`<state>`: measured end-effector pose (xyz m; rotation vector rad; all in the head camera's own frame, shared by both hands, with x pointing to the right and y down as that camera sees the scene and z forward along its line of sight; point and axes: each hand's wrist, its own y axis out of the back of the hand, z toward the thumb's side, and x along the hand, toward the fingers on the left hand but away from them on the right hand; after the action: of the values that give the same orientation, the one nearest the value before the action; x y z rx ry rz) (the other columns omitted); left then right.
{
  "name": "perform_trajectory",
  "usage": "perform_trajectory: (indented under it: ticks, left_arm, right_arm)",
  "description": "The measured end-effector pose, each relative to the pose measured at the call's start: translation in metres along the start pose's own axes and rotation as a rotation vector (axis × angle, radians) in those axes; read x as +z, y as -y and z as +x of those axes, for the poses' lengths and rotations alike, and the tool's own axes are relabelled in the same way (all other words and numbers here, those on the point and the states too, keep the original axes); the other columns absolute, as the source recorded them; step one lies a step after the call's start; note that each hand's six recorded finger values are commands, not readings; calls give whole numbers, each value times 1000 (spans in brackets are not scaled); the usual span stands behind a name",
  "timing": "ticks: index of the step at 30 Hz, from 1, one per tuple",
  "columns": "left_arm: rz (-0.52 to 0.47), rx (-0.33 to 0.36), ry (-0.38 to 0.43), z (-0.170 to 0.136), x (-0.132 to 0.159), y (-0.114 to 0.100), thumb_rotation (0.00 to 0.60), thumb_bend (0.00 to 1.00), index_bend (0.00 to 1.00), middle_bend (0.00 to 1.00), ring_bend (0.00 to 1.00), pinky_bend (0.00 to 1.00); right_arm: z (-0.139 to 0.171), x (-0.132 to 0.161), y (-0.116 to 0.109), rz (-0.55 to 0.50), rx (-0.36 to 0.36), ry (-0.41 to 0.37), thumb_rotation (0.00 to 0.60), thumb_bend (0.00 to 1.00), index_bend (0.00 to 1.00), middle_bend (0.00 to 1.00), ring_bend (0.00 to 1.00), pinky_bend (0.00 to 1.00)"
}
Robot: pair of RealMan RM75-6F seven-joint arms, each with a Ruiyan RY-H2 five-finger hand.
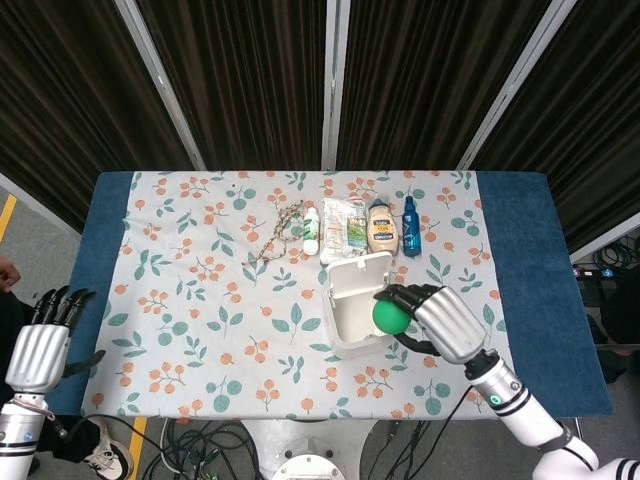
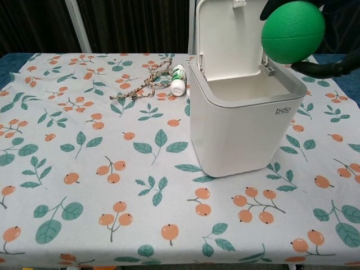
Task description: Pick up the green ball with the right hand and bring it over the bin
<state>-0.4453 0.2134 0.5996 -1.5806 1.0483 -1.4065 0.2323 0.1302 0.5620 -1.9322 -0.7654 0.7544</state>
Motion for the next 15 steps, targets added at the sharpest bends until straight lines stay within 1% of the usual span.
perform_trajectory:
  ticks: [1, 3, 4, 6, 8, 10, 15]
  left_arm:
    - [-2, -1, -2, 0, -1, 0, 600, 126, 147, 137, 43, 81]
    - [-7, -1, -7, 0, -3, 1, 600, 126, 147, 137, 42, 81]
    - [-9, -1, -10, 0, -4, 1, 600, 127, 147, 137, 43, 81]
    - [-11, 1, -13, -1, -6, 1, 600, 127, 147, 137, 43, 81]
    - [-12, 6, -13, -1, -7, -1, 600, 127, 147, 137, 43, 81]
    - [-12, 10, -12, -1, -7, -2, 600, 126, 147, 137, 43, 81]
    - [-14, 9, -11, -2, -6, -1, 600, 126, 148, 137, 42, 81]
  right_arm:
    - [-3, 1, 3, 6, 3, -4, 600, 254, 447, 475, 366, 484]
    - [-11, 3, 10, 12, 12, -9, 600, 210, 379, 418, 245, 347]
    - [-13, 4, 12, 13, 14, -10, 600, 193, 354, 389, 201, 300]
    - [-17, 4, 14, 8, 17, -12, 600, 158, 300, 326, 119, 215]
    - [-18, 4, 14, 1, 21, -14, 600, 134, 250, 275, 65, 161]
    - [-17, 4, 14, 0, 22, -13, 600, 126, 225, 249, 42, 138]
    - [-14, 2, 10, -3, 17, -4, 600, 126, 214, 230, 31, 137]
